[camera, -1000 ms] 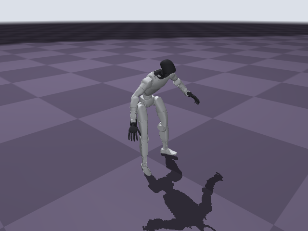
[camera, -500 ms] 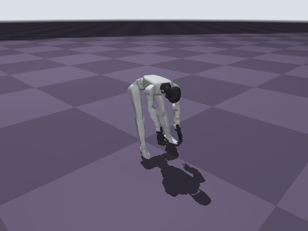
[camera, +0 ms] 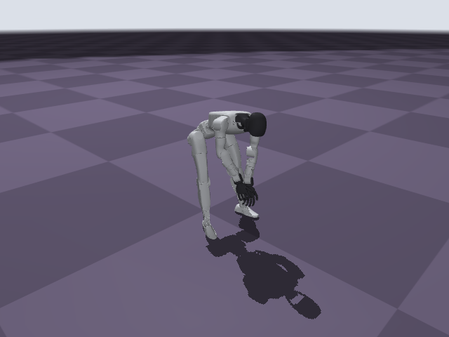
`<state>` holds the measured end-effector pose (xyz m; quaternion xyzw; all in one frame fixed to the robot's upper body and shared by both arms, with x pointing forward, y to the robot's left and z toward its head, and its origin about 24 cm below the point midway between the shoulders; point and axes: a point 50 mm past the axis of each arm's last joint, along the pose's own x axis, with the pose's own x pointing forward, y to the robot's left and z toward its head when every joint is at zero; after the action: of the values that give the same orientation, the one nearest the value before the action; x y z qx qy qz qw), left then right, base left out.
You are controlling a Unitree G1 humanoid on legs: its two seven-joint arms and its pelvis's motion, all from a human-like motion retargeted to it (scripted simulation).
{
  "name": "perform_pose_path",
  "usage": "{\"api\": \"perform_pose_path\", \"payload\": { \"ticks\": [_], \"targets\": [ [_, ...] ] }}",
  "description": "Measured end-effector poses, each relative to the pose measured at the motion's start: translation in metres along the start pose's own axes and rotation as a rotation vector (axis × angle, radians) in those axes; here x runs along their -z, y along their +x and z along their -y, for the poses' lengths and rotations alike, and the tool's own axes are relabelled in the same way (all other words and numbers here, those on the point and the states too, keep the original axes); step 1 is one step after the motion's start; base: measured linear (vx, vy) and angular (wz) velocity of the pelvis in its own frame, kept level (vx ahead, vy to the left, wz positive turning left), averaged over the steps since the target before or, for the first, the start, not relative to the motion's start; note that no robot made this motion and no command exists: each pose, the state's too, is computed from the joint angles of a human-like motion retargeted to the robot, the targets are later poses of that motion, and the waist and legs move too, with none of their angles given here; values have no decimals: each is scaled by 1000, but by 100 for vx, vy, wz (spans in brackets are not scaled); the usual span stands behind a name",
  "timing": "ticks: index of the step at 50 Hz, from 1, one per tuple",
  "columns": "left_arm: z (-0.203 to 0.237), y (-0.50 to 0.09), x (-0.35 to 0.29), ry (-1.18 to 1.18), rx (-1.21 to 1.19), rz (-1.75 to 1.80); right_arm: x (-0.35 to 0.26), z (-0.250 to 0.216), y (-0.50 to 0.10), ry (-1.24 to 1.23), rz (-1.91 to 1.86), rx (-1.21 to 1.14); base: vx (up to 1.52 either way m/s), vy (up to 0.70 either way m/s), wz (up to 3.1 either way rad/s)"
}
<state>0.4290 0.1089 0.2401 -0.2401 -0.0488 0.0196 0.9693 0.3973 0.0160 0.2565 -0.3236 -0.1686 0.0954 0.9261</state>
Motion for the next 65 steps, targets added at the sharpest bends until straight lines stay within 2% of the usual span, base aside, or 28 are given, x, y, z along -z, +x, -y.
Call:
{"api": "perform_pose_path", "payload": {
  "ticks": [4,8,15,20,23,28,38,43,46,48,50,51,53,55,57,65],
  "targets": [
    [-3,-9,21,-104,70,-55,8,-8,-5,57,-26,-25,22,-2,-12],
    [0,-19,19,-213,144,-46,-10,-7,-5,108,30,-7,30,2,9],
    [44,-35,-51,-237,327,224,-84,33,-13,-67,394,147,39,-5,13],
    [74,-62,-124,-67,498,506,-156,61,-31,-138,669,291,41,-10,27],
    [63,-74,-138,84,525,575,-172,61,-43,-93,756,338,40,-11,25],
    [81,-128,-215,240,677,884,-269,62,-93,-264,1104,371,28,-10,-15],
    [65,-216,-253,429,759,1229,-335,42,-190,-422,1592,457,25,-7,-31],
    [34,-266,-223,651,722,1499,-314,43,-249,-261,1923,397,17,-7,-35],
    [1,-278,-193,764,527,1669,-282,31,-256,-285,1995,305,11,-7,-54],
    [-17,-277,-182,851,371,1718,-268,30,-248,-436,1988,441,8,-6,-43],
    [-30,-273,-174,945,263,1719,-248,22,-244,-289,1959,298,7,-4,-23],
    [-32,-272,-171,933,238,1715,-246,21,-242,-328,1953,295,7,-2,-8],
    [-35,-270,-166,915,207,1711,-243,21,-240,-352,1941,303,8,0,2],
    [-33,-272,-165,903,198,1742,-247,27,-238,-511,1953,487,11,2,7],
    [-26,-277,-165,884,213,1810,-250,23,-247,-435,1994,392,14,4,3],
    [-8,-290,-175,955,261,2006,-265,30,-264,-438,2094,585,24,13,-4]
  ]
}}
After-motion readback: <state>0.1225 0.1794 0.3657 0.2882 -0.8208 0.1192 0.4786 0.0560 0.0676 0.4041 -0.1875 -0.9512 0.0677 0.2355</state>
